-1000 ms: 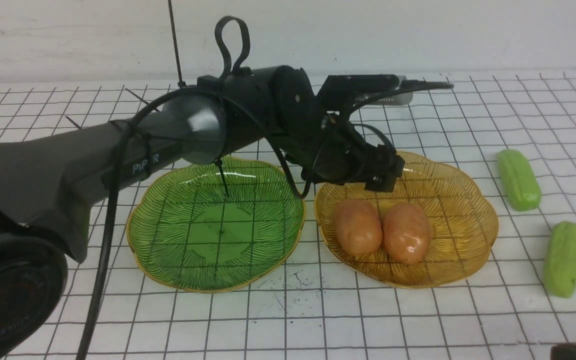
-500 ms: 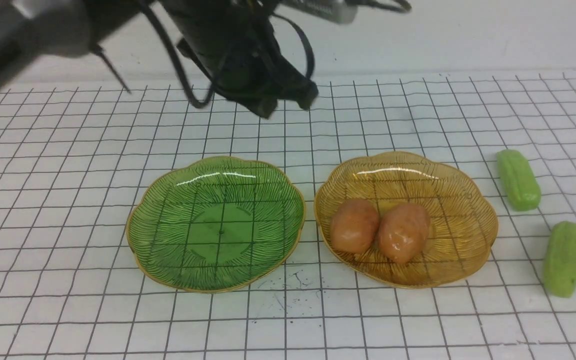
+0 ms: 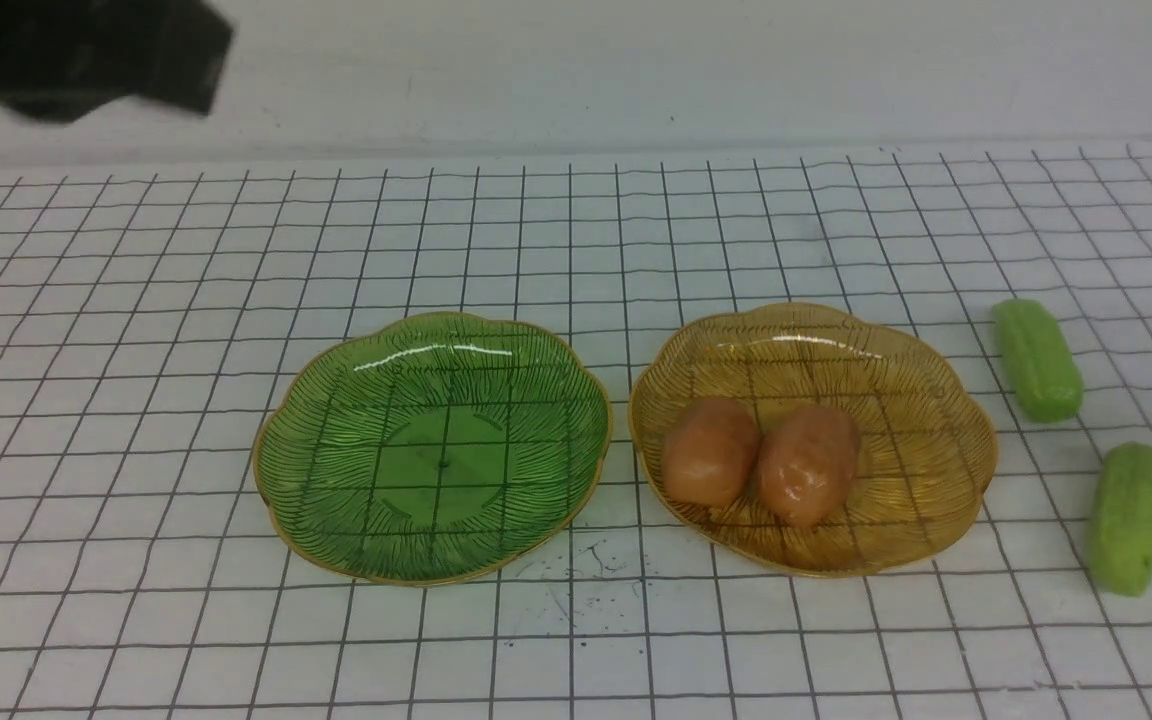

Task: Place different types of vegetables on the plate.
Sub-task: 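Carry the green vegetable from the table to the plate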

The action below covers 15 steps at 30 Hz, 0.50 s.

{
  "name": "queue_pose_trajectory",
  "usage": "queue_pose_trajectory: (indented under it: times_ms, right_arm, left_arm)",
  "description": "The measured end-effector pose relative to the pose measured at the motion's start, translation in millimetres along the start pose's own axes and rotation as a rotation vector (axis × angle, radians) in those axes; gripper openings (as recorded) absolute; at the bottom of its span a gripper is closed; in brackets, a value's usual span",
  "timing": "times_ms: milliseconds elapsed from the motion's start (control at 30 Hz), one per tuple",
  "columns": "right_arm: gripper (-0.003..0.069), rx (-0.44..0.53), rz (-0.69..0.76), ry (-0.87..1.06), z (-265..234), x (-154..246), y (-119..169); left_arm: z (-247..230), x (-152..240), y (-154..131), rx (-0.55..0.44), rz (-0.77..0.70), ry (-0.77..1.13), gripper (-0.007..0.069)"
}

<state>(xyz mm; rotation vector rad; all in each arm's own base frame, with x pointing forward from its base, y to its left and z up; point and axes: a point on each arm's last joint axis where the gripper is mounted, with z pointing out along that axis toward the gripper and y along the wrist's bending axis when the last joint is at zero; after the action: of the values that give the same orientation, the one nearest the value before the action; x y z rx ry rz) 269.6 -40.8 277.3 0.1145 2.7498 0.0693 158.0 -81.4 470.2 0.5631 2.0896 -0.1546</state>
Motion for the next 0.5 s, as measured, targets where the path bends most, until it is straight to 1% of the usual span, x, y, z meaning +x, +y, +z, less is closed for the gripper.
queue_pose_trajectory:
  times_ms: [33,67,133,200,300,333,367,400,433,467,500]
  right_arm:
    - [-0.0015,0.003,0.021,-0.003,2.6,-0.3,-1.8]
    - [-0.0015,0.007,0.096,-0.016,12.4,-4.9,-11.9]
    - [-0.0015,0.003,0.188,-0.024,28.2,-10.3,-22.2]
    - [-0.0015,-0.002,0.223,-0.017,41.4,-13.3,-25.3]
    - [0.0010,-0.021,0.262,-0.001,62.2,-16.9,-26.9]
    - [0.0035,-0.029,0.279,0.001,69.6,-18.2,-27.3]
    - [0.0040,-0.031,0.282,0.001,70.7,-18.5,-27.3]
    - [0.0062,-0.041,0.292,0.000,76.1,-19.5,-27.3]
    - [0.0095,-0.051,0.296,-0.006,79.0,-20.8,-27.0]
    - [0.0152,-0.068,0.288,0.000,87.3,-21.6,-26.7]
    - [0.0190,-0.078,0.286,0.005,92.4,-22.2,-26.5]
  left_arm:
    - [-1.1,2.3,-0.2,0.002,-0.001,-0.004,-0.0008]
    - [-7.4,21.1,-1.0,0.008,-0.004,-0.002,-0.0008]
    - [-11.3,48.1,-2.6,0.015,-0.004,0.016,-0.0008]
    - [-11.9,73.8,-4.1,0.019,-0.002,0.045,-0.0008]
    - [-11.5,107.9,-7.1,0.034,-0.009,0.083,-0.0008]
    - [-11.6,117.5,-7.9,0.037,-0.010,0.090,-0.0008]
    - [-11.8,121.0,-8.1,0.037,-0.010,0.092,-0.0008]
    - [-12.0,126.0,-8.5,0.039,-0.010,0.095,-0.0008]
    - [-12.5,133.2,-8.9,0.040,-0.011,0.098,-0.0008]
    - [-14.8,141.3,-9.4,0.043,-0.014,0.093,-0.0008]
    - [-15.2,145.2,-9.7,0.045,-0.015,0.094,-0.0008]
